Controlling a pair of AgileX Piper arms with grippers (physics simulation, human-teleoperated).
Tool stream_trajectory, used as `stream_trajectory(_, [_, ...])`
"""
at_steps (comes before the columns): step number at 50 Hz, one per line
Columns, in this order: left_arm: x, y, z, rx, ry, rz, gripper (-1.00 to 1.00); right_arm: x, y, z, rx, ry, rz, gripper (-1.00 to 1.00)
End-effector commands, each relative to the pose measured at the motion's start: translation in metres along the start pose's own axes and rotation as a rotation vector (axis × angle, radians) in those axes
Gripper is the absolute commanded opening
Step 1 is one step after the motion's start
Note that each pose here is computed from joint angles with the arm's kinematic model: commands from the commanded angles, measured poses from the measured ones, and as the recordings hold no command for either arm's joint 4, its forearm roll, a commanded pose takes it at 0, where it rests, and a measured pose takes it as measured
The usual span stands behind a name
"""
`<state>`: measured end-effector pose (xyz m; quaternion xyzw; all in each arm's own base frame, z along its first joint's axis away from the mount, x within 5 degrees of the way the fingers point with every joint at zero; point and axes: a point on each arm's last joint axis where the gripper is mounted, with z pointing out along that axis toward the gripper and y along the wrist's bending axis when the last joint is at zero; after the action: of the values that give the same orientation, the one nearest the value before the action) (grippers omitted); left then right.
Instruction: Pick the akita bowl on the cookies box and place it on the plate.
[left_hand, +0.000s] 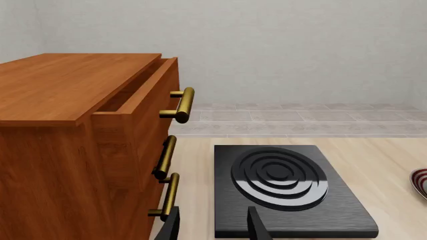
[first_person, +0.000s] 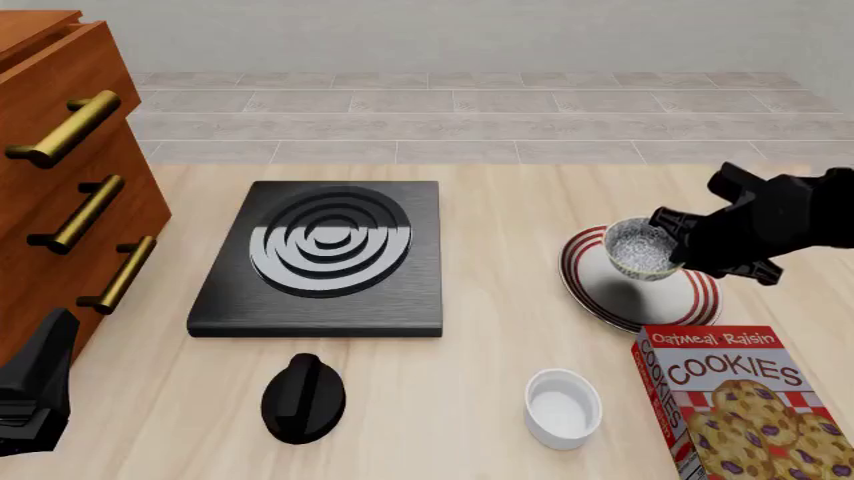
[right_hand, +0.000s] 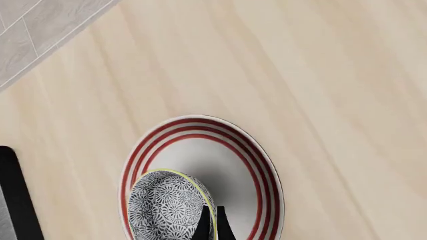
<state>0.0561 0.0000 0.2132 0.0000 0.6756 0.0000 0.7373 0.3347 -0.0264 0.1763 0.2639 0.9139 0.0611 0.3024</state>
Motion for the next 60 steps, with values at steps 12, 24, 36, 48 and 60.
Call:
stream_trajectory(12, [0.0, 0.0, 0.0, 0.0, 0.0, 0.0, 1.0, 0.003, -0.003, 0.006, 0.005, 0.008, 0.006, -1.0])
stream_trajectory(24, [0.0, 0.0, 0.0, 0.0, 0.0, 0.0, 1.0, 0.004, -0.005, 0.011, 0.01, 0.013, 0.003, -1.0])
stream_trajectory(36, [0.0, 0.0, 0.0, 0.0, 0.0, 0.0, 1.0, 0.008, -0.006, 0.019, 0.014, 0.023, 0.013, -1.0])
stream_trajectory(48, [0.0, 0.0, 0.0, 0.0, 0.0, 0.0, 1.0, 0.011, -0.007, 0.023, 0.016, 0.028, 0.012, -1.0])
stream_trajectory(60, [0.0, 0.0, 0.0, 0.0, 0.0, 0.0, 1.0, 0.013, -0.007, 0.023, 0.015, 0.032, 0.014, -1.0])
